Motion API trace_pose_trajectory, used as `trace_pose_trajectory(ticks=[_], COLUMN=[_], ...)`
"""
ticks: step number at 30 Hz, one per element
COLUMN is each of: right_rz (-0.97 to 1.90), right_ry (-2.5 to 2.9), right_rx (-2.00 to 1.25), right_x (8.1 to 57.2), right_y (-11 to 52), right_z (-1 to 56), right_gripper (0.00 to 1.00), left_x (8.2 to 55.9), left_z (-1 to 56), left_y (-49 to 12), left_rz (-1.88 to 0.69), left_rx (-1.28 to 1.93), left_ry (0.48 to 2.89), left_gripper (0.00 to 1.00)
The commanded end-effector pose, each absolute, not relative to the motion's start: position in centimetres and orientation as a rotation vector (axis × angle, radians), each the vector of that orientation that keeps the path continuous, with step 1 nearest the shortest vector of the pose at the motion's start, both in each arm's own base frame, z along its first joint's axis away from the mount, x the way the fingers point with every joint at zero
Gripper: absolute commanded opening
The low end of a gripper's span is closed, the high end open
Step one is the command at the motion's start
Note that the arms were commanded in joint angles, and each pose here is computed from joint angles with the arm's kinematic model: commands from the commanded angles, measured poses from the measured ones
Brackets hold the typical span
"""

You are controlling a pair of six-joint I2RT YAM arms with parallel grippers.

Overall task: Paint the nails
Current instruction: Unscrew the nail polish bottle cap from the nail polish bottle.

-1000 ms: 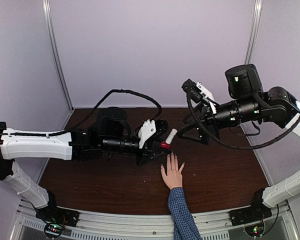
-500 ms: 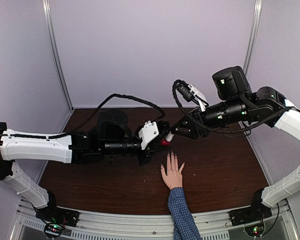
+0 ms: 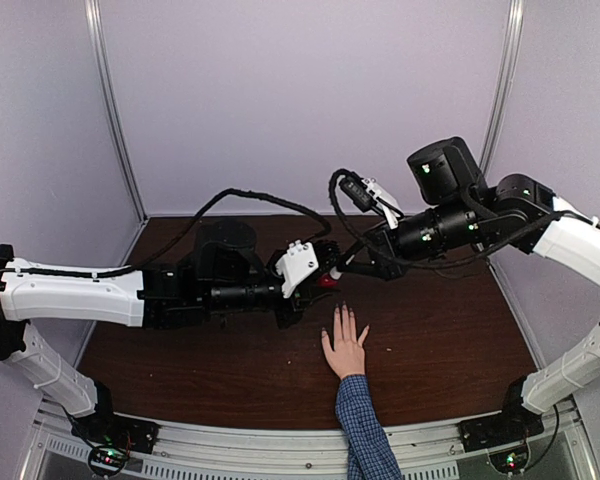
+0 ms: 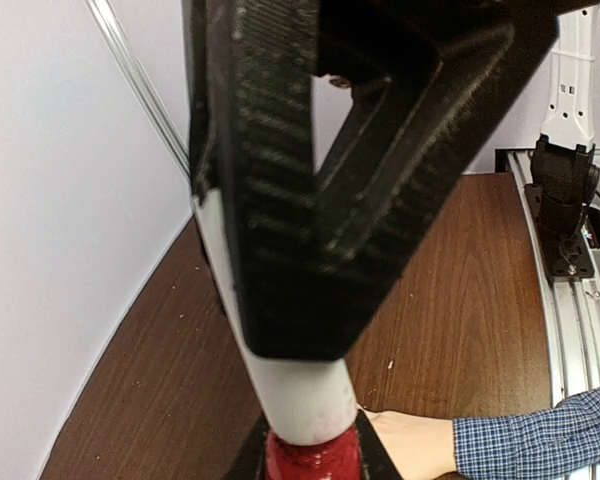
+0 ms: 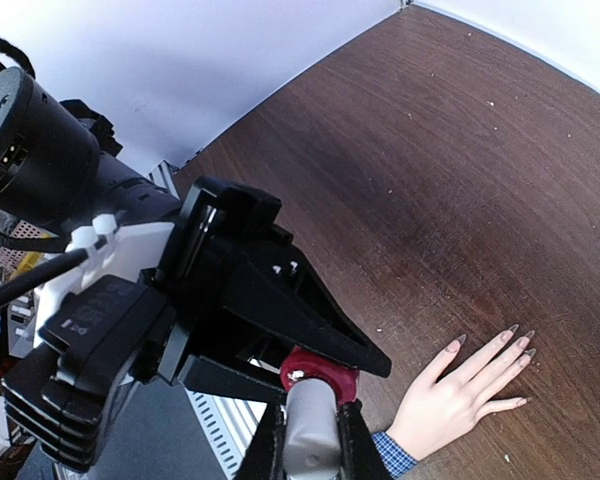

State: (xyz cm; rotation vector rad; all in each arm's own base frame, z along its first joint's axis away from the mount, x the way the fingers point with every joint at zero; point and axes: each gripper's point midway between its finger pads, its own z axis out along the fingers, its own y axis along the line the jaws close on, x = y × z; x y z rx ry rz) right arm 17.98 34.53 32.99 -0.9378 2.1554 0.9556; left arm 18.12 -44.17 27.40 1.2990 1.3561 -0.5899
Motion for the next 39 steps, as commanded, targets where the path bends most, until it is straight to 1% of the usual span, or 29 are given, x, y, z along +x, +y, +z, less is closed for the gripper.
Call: trace_pose_trajectory(ticks=[1,3,7,13,20,39], right_rz=[1.009,1.014,1.005,0.986,0.976,0.948], right_ry=[2.096,2.063,1.995,1.878,1.759,1.719], right_rx=[-0.968,-1.001,-1.079,-1.196,-1.298,-1.317], right_x=[17.6,17.3,16.7,15.6,14.2,13.8], right_y=[35.0,35.0,34.8,34.2,33.5,32.6], right_z=[34.7,35.0,35.4,36.0,36.7,37.4], right_gripper=[0.03,0.00,0.00,0.00,0.00,0.00], left_x=[18.3,17.8,15.8,12.3,10.0,10.3], left_z=[29.5,29.4,29.5,30.4,30.7,30.1], left_y=[-44.2,-44.5,-45.1,-45.3,-45.6,-46.0], left_rz=[-0.592,-0.617,-0.745,-1.050,-1.224,-1.223], left_rx=[1.242,1.264,1.341,1.463,1.549,1.556], left_ry=[1.310,1.306,1.274,1.198,1.140,1.165], left_gripper=[0.00,0.00,0.00,0.00,0.00,0.00])
